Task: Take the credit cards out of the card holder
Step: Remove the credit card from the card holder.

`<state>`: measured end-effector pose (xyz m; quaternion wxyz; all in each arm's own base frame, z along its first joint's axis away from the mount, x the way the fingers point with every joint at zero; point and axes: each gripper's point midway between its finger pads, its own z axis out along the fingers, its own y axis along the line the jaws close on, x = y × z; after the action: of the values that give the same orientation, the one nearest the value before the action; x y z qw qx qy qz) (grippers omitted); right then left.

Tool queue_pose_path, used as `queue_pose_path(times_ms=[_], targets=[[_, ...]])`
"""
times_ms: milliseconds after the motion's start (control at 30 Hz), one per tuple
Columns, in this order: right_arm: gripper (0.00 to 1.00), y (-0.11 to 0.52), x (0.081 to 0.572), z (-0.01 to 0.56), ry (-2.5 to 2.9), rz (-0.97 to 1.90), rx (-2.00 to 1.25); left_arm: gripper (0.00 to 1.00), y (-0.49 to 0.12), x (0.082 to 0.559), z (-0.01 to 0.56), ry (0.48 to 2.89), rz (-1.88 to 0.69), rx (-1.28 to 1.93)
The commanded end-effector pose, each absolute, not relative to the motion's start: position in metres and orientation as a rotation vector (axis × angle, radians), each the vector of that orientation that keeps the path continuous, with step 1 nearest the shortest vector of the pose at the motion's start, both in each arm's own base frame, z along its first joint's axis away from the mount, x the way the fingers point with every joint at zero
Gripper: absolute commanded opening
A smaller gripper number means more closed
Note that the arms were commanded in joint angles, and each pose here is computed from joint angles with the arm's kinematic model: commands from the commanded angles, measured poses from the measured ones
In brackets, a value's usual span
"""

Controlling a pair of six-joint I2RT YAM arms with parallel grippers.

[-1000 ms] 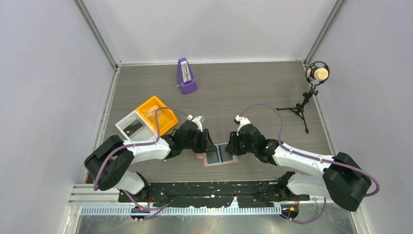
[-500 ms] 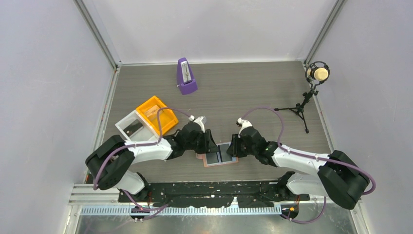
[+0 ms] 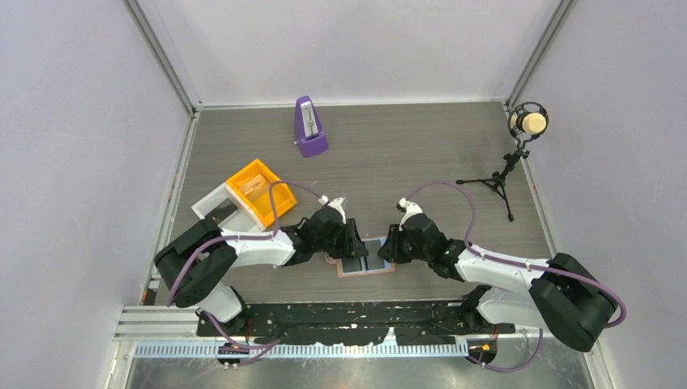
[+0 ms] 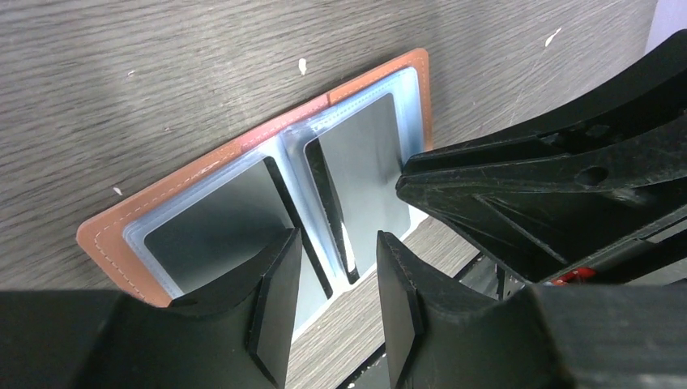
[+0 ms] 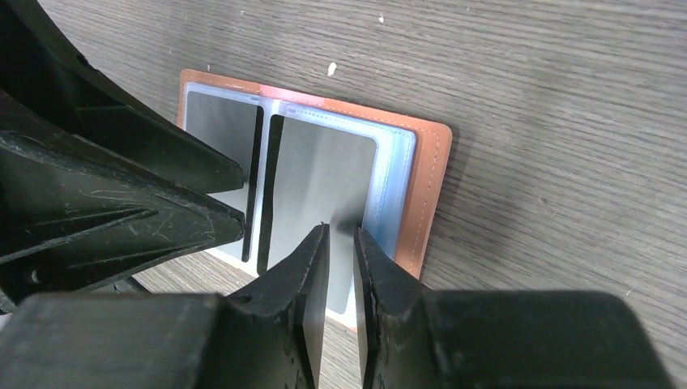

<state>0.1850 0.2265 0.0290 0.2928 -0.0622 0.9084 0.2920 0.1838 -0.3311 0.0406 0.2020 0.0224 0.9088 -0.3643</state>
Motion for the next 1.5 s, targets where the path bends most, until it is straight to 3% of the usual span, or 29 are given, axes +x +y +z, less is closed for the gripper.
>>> queue_pose_path(times_ms=[0, 1000, 1467], targets=[[0.24, 0.218, 0.172, 0.011, 2.483, 0.762, -0.146, 0.42, -0.341, 0.196, 0.05, 2.46, -1.051, 0.034], [0.23, 0.208, 0.169, -0.002, 2.495, 0.73, -0.102, 0.39, -0.354, 0.178, 0.064, 2.452, -1.216, 0.007], [0.22, 0.201, 0.162, -0.012, 2.533, 0.731, -0.064, 0.22, -0.367, 0.172, 0.069, 2.378, -1.362, 0.076]])
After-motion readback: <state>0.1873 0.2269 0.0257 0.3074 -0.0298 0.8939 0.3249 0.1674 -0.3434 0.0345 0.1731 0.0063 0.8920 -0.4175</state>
